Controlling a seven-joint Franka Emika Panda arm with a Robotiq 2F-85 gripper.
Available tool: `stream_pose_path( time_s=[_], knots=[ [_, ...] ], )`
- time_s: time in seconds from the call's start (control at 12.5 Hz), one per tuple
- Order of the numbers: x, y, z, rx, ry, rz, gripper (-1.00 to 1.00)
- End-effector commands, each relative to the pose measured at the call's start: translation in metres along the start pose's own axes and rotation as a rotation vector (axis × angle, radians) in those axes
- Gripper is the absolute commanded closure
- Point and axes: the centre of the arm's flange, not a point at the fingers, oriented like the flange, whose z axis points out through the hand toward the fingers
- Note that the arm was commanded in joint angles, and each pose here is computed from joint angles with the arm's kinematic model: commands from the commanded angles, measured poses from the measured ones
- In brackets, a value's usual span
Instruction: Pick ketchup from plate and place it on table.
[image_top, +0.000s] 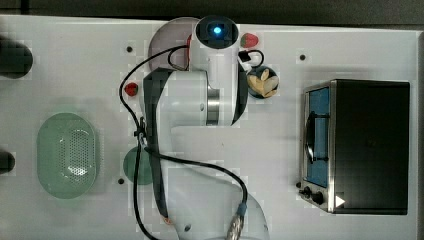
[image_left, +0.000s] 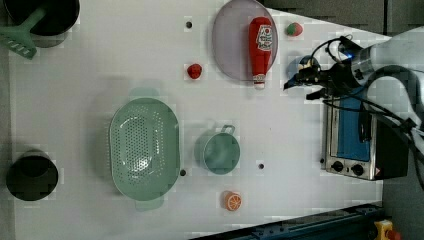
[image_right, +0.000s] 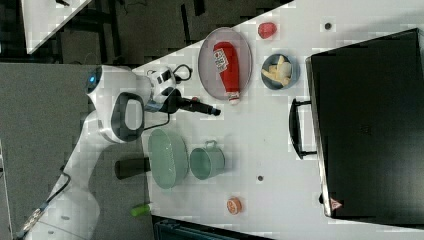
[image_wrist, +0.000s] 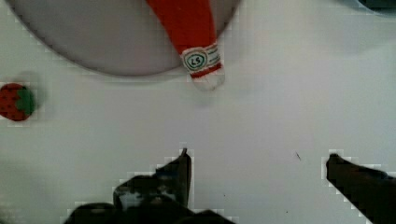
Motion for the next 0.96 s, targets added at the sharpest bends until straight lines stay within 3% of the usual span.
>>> stream_pose_path(
  time_s=[0.08,0.96],
  knots=[
    [0.011,-0.014,-0.013,0.019,0.094,-0.131,-1.00],
    [0.099,-0.054,0.077,0.017,0.252,-0.209,-1.00]
  ],
)
